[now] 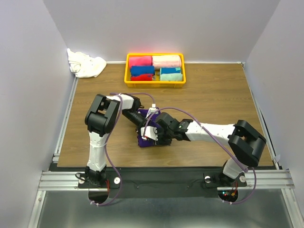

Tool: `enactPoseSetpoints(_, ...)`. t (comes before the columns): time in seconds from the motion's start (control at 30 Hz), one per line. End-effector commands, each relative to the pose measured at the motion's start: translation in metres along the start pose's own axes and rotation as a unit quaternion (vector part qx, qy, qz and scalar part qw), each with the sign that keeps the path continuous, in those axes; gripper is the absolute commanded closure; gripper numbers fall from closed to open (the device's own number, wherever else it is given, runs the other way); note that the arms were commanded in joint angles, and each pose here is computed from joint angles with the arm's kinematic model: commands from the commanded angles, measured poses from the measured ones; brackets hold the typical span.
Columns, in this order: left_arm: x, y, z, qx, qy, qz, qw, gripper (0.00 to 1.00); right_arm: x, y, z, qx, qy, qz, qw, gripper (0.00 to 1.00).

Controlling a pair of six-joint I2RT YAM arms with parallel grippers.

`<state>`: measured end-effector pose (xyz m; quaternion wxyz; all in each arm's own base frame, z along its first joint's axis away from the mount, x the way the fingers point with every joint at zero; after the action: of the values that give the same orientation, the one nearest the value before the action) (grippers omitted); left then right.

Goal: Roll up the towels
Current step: Roll the towel

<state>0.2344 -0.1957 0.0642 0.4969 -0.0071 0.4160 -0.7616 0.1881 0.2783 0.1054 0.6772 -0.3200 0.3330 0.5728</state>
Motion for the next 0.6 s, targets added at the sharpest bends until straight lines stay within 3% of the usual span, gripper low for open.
enactPoseSetpoints(0.0,-0.009,0.018,-0.016,0.038,0.069,0.038,0.996,0.64,0.007,-0.002,0.004,-0.026,-0.013,-0.003,1.000,0.62)
enactPoseSetpoints(0.13,-0.019,0.015,-0.006,0.054,0.072,0.047,0.995,0.53,0.008,0.005,-0.003,-0.007,-0.006,0.015,1.000,0.99)
enactPoseSetpoints(0.3,-0.047,0.006,0.014,0.090,0.085,0.090,0.988,0.39,0.003,0.023,-0.015,0.042,0.025,0.073,0.996,0.99)
enactPoseSetpoints(0.57,-0.120,-0.003,0.027,0.102,0.060,0.186,0.975,0.29,-0.007,0.048,-0.024,0.160,0.059,0.154,0.973,0.99)
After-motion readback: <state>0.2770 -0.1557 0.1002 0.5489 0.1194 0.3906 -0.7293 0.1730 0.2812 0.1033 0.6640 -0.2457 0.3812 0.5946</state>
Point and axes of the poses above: each gripper's point midway between its finger pads, its own x axis out along the fingers, its own y axis along the line the jaws close on, z = x × y, the point moved 7 cm from there along -x, back along the fingers, and after that the axes turned 14 degrees about x, right-handed, at the moved point
